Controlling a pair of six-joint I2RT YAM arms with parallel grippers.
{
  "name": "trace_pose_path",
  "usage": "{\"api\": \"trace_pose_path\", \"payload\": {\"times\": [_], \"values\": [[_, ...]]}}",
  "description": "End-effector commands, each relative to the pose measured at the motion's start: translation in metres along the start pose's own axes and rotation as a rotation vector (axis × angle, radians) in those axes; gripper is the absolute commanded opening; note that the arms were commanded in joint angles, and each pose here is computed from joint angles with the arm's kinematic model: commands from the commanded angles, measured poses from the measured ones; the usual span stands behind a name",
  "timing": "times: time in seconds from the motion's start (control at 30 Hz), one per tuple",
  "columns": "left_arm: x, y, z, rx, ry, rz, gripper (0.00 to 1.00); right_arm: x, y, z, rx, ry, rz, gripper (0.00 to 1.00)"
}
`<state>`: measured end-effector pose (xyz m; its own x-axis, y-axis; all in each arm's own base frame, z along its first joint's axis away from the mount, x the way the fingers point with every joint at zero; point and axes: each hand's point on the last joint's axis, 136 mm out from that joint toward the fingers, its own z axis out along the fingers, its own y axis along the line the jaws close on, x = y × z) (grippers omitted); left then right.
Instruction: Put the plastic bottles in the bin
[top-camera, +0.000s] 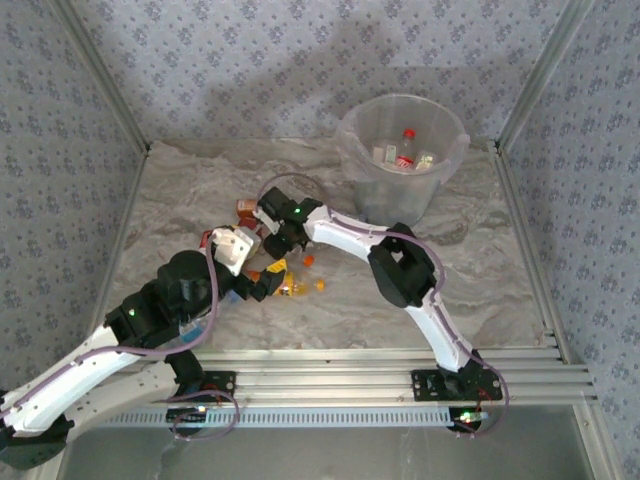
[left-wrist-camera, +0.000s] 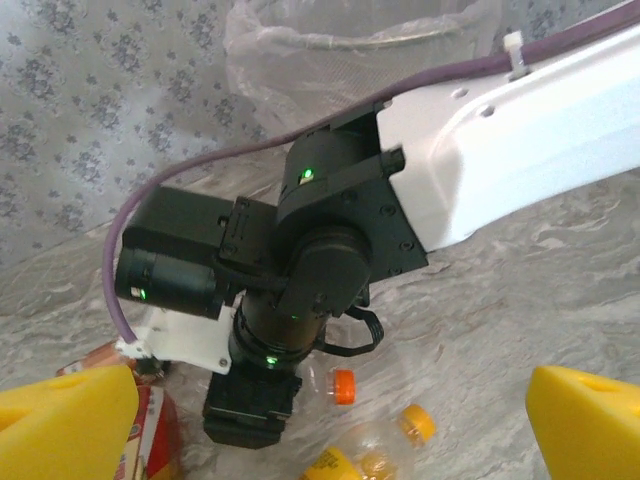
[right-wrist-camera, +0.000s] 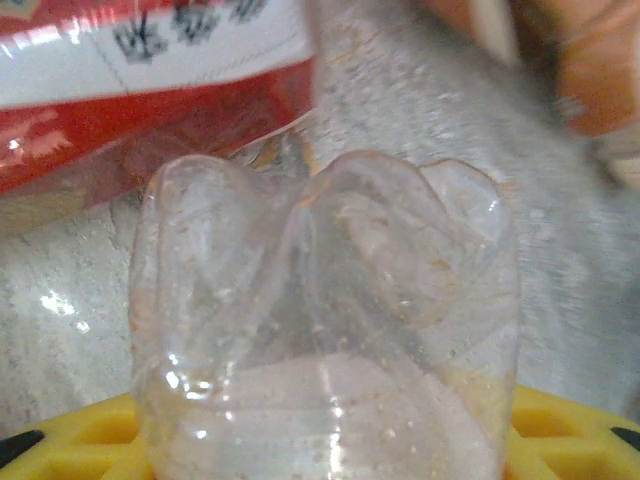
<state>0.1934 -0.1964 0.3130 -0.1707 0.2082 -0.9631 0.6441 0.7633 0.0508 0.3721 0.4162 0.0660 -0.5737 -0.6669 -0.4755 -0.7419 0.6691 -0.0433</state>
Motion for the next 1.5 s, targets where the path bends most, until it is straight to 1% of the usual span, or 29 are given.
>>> {"api": "trace_pose_path", "payload": {"times": [0.0,0.17,0.37,0.47,0.5,0.6,0.67,0.87,1.0,1.1,1.23,1.47], "values": [[-0.026,-0.006,0.001,0.042,-0.082,-0.039,1.00,-0.040,-0.021,-0.059,0.048,-0.169,0.054,0.56],[-0.055,-0.017,0.008,0.091,-0.131,-0.043,1.00,-0.049,-0.034,-0.104,0.067,-0.241,0.075,0.56],[-0.088,-0.036,0.028,0.176,-0.188,-0.033,1.00,-0.056,-0.055,-0.166,0.083,-0.336,0.140,0.57],[-0.100,-0.043,0.039,0.216,-0.203,-0.051,1.00,-0.058,-0.064,-0.196,0.109,-0.375,0.157,0.57],[-0.103,-0.045,0.043,0.235,-0.211,-0.058,1.00,-0.052,-0.067,-0.203,0.115,-0.360,0.168,0.57],[-0.112,-0.049,0.051,0.286,-0.231,-0.082,1.00,-0.049,-0.078,-0.230,0.132,-0.394,0.199,0.57],[-0.116,-0.048,0.057,0.285,-0.234,-0.087,1.00,-0.047,-0.085,-0.246,0.142,-0.414,0.221,0.57],[-0.121,-0.038,0.070,0.250,-0.259,-0.131,1.00,-0.040,-0.111,-0.289,0.186,-0.480,0.276,0.57],[-0.113,-0.035,0.072,0.257,-0.277,-0.160,1.00,-0.036,-0.140,-0.314,0.230,-0.523,0.364,0.57],[-0.102,-0.031,0.075,0.259,-0.262,-0.196,1.00,-0.034,-0.161,-0.331,0.265,-0.561,0.424,0.57],[-0.093,-0.030,0.073,0.255,-0.256,-0.192,0.99,-0.037,-0.188,-0.350,0.297,-0.612,0.479,0.57],[-0.093,-0.023,0.066,0.216,-0.270,-0.190,1.00,-0.033,-0.245,-0.370,0.377,-0.695,0.628,0.58]]}}
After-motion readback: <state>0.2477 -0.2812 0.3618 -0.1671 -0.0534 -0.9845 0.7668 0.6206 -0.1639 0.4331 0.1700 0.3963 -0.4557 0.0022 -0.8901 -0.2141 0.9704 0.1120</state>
